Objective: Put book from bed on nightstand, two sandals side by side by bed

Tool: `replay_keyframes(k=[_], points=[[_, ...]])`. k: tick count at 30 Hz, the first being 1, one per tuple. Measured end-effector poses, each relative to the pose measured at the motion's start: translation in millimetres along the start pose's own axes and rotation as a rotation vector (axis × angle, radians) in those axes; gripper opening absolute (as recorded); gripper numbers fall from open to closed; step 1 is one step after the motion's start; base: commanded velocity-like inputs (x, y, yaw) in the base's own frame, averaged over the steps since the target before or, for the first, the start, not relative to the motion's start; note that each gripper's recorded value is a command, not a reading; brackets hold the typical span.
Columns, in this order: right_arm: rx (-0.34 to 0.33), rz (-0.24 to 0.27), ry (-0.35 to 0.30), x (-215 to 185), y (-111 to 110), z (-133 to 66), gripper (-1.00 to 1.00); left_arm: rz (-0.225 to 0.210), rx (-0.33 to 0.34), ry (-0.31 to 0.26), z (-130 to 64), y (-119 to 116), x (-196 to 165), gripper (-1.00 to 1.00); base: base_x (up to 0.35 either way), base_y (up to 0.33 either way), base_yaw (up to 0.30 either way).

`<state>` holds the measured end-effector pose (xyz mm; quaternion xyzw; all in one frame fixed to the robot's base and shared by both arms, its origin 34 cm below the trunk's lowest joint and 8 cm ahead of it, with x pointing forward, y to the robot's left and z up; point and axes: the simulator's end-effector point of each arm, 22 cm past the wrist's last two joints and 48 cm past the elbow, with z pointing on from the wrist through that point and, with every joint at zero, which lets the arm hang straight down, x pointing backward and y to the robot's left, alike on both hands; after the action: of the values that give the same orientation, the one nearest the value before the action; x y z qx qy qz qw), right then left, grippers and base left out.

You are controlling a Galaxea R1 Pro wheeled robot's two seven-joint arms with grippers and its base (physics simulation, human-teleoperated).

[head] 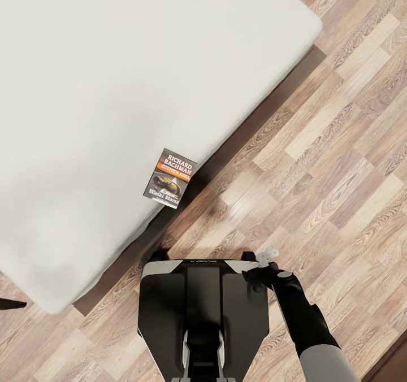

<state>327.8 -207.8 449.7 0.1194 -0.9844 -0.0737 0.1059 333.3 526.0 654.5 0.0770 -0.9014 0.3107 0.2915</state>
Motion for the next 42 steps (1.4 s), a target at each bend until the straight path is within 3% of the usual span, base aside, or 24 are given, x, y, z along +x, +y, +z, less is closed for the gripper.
replay_keyframes(k=[8, 13, 19, 26, 33, 42], points=[[0.001, -0.001, 0.001, 0, -1, 0.0, 1.00, -0.036, 0.049, 0.194, 60.9, 11, 103, 1.00, 0.000, 0.000, 0.000], [0.001, -0.001, 0.002, 1, -1, 0.1, 1.00, -0.065, 0.083, 0.272, 78.4, 11, 154, 1.00, 0.000, 0.000, 0.000], [0.002, -0.001, 0.002, 1, -1, 0.1, 1.00, -0.086, 0.141, 0.334, 97.1, 0, 202, 1.00, 0.000, 0.000, 0.000], [0.000, -0.001, 0.003, 1, -1, 0.3, 1.00, -0.107, 0.240, 0.436, 130.0, -33, 266, 1.00, 0.000, 0.000, 0.000], [-0.001, -0.002, 0.001, 1, 0, 0.3, 1.00, -0.109, 0.343, 0.486, 162.8, -71, 309, 1.00, 0.000, 0.000, 0.000], [-0.001, -0.003, -0.003, 0, -1, 0.2, 1.00, -0.086, 0.413, 0.491, 186.0, -98, 323, 1.00, 0.000, 0.000, 0.000]])
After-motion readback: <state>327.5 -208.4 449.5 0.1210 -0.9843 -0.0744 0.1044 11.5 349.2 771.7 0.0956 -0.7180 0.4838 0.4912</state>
